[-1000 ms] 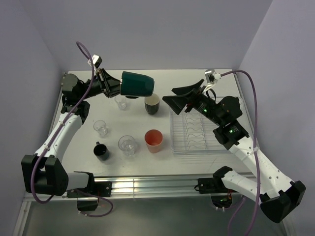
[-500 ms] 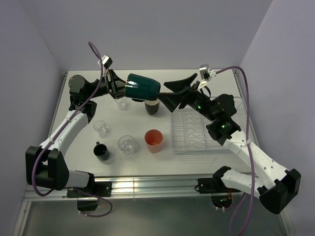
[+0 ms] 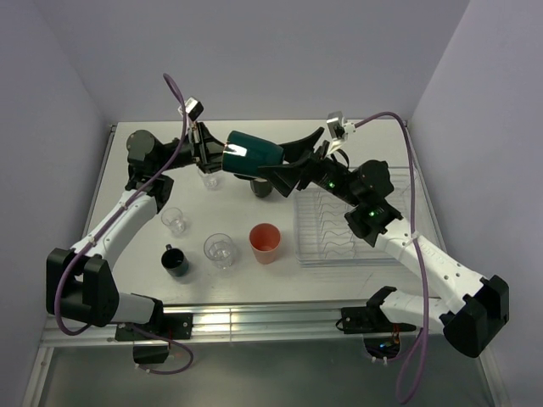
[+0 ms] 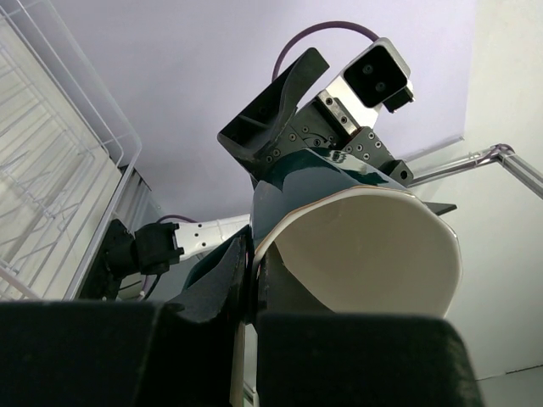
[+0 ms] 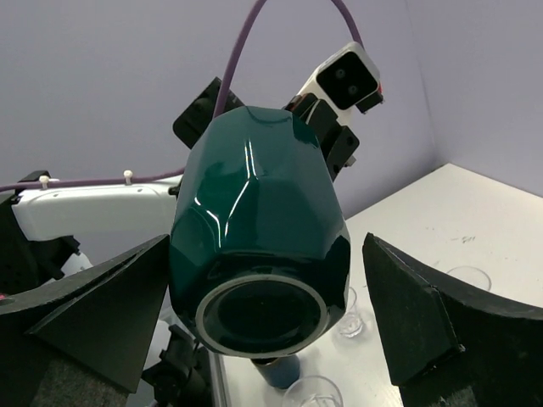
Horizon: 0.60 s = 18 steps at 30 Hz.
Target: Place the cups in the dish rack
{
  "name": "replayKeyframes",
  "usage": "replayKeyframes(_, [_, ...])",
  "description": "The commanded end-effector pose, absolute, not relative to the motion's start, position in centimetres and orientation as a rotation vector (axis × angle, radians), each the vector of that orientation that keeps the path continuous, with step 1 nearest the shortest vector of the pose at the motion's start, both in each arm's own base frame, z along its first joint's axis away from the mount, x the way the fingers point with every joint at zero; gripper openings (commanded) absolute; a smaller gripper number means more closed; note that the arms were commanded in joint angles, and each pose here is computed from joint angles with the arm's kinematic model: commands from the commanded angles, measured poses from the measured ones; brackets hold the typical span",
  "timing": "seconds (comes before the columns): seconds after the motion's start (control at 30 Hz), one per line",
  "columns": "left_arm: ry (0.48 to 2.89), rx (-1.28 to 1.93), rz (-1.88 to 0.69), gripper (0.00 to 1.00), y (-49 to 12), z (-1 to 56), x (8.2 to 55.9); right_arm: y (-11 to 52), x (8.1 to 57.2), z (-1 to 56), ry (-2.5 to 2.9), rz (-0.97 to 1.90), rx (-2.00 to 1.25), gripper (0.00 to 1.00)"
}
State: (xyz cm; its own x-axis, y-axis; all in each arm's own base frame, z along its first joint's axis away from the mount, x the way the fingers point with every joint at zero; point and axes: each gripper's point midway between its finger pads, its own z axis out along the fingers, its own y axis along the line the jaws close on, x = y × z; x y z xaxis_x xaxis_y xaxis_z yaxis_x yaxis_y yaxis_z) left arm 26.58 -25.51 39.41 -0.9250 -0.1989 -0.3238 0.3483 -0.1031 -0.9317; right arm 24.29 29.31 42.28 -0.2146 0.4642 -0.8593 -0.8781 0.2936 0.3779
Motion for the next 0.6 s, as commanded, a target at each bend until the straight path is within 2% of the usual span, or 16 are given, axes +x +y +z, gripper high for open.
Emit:
replayKeyframes(0.0, [1.691,0.239,-2.067,0.00,-25.6,42.2,25.9,29.5,23.3,45.0,1.155,1.306,-0.491,1.00])
replayKeyframes(0.23, [1.692,0.242,-2.068,0.00,-26.0,42.0,25.9,30.4,23.2,45.0,1.167,1.329,-0.500,0.99])
replayKeyframes(0.37, [1.699,0.237,-2.069,0.00,-26.1,41.7,26.0,30.6,23.1,44.9,1.174,1.344,-0.494,0.91])
replayKeyframes(0.47, [1.703,0.234,-2.068,0.00,-26.2,41.4,26.0,30.4,23.0,44.9,1.174,1.352,-0.481,0.77])
replayKeyframes(0.53, [1.703,0.235,-2.069,0.00,-26.2,41.2,25.9,30.4,22.8,45.0,1.173,1.363,-0.476,0.61])
replayKeyframes(0.57, [1.702,0.236,-2.069,0.00,-26.2,41.1,25.9,30.4,22.8,45.1,1.171,1.366,-0.475,0.47])
